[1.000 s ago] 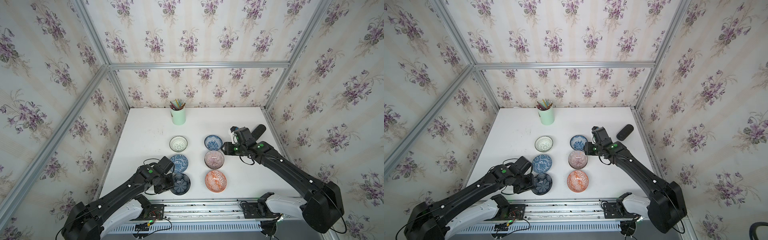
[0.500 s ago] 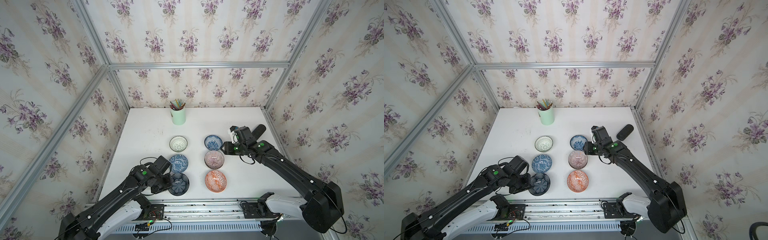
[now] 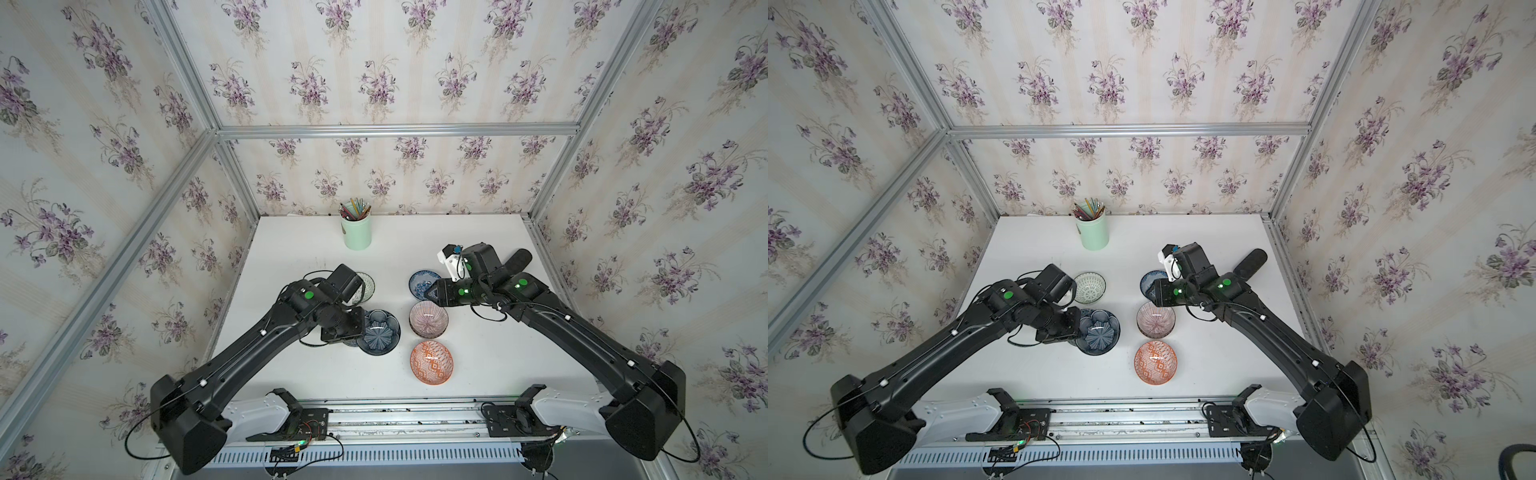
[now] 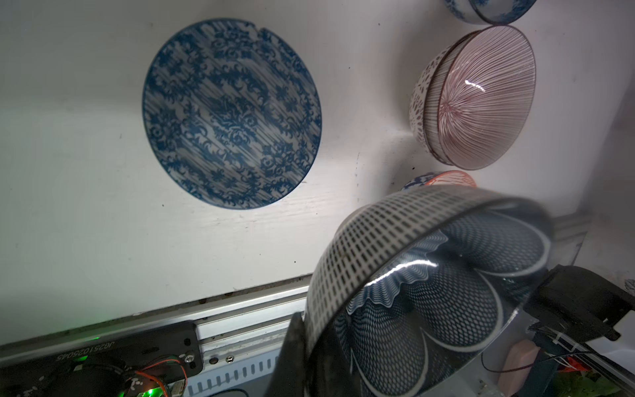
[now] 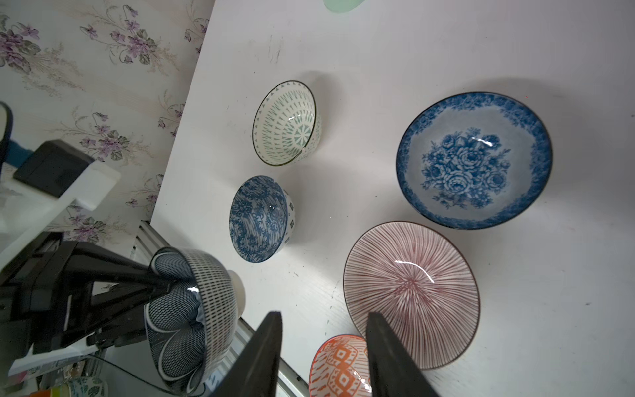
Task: Stack the bowls
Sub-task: Pick up the bowl from the center of the board.
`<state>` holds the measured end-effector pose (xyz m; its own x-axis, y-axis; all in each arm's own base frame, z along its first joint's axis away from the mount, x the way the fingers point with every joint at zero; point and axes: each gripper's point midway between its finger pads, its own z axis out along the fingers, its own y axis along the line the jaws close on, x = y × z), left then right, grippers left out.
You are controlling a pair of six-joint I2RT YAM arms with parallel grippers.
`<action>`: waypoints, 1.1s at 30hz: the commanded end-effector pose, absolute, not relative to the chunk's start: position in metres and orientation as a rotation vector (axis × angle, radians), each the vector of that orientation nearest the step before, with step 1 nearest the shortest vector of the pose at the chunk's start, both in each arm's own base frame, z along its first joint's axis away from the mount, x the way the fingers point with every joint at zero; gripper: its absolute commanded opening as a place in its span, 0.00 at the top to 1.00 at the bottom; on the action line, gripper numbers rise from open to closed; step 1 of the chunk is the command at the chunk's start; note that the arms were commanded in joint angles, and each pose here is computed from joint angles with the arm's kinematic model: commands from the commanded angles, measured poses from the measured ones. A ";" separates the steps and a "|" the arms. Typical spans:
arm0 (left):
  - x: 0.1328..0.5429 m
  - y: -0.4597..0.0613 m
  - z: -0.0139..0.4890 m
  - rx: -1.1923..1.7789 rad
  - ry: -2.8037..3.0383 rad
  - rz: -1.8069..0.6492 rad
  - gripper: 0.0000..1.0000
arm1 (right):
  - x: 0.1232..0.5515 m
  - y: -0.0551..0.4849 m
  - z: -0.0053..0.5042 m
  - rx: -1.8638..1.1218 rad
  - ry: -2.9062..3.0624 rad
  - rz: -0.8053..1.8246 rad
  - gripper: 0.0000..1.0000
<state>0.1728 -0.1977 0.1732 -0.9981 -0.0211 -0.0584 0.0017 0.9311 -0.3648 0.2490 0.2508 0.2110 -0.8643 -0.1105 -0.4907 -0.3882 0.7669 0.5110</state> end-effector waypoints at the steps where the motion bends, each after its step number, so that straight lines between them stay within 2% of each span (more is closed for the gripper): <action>1: 0.186 -0.218 0.177 0.114 3.019 -0.629 1.00 | 0.237 0.264 0.215 -0.449 2.537 0.917 0.56; 15: 0.200 -0.243 0.168 0.184 3.070 -0.631 1.00 | 0.215 0.289 0.187 -0.575 2.632 0.810 0.58; 33: 0.193 -0.245 0.159 0.206 3.092 -0.615 1.00 | 0.207 0.286 0.158 -0.588 2.721 0.681 0.79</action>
<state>0.1915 -0.2391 0.1581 -0.9932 0.1167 0.0003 0.1090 0.9283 -0.3554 0.2092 0.2889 0.1617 -0.8747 -0.3148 -0.3685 -0.4554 0.7941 0.4025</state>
